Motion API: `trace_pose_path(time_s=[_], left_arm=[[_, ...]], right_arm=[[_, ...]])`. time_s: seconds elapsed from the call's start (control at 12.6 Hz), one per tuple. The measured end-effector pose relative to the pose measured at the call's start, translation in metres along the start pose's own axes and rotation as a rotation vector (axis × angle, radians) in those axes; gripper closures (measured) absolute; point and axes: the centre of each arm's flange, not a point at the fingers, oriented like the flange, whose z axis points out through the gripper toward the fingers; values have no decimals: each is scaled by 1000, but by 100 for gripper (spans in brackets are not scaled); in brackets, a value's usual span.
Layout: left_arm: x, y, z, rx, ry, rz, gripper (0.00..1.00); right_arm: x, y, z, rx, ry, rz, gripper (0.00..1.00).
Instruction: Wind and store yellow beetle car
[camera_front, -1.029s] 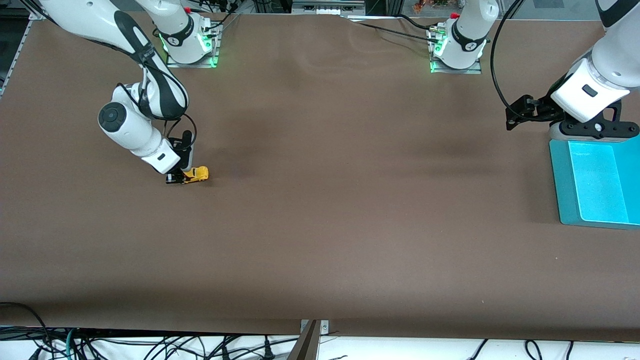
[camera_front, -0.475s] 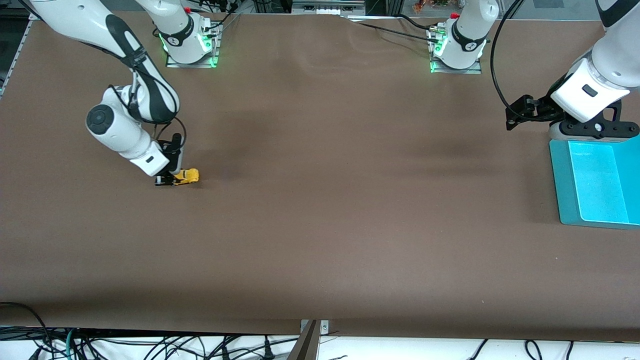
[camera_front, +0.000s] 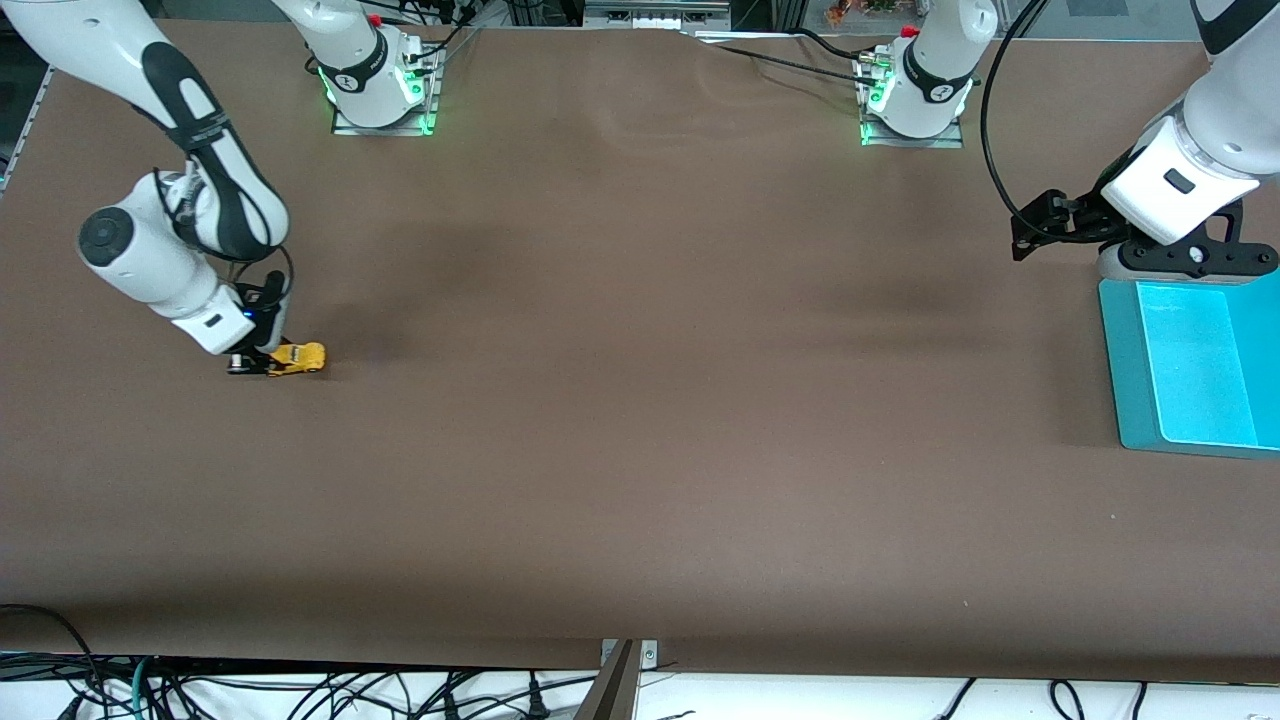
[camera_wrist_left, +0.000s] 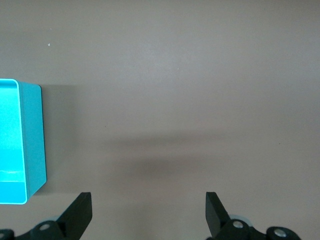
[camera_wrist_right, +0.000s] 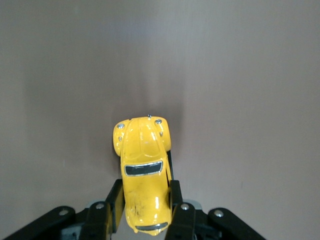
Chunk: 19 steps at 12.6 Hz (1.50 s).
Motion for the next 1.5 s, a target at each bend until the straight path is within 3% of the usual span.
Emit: trace_pose_path(time_s=[0.24, 0.63, 0.87, 1.11, 1.27, 1.5], left_arm=[[0, 0, 0, 0, 0, 0, 0], [0, 0, 0, 0, 0, 0, 0], [0, 0, 0, 0, 0, 0, 0], [0, 0, 0, 0, 0, 0, 0], [0, 0, 0, 0, 0, 0, 0], [0, 0, 0, 0, 0, 0, 0]], right_arm=[[-53, -8, -1, -10, -9, -2, 59], [-58, -7, -2, -8, -7, -4, 59], [-49, 1, 9, 72, 33, 21, 33], [-33, 27, -2, 102, 59, 53, 1], [-18, 48, -25, 112, 66, 64, 0], [19, 76, -92, 101, 34, 118, 0]])
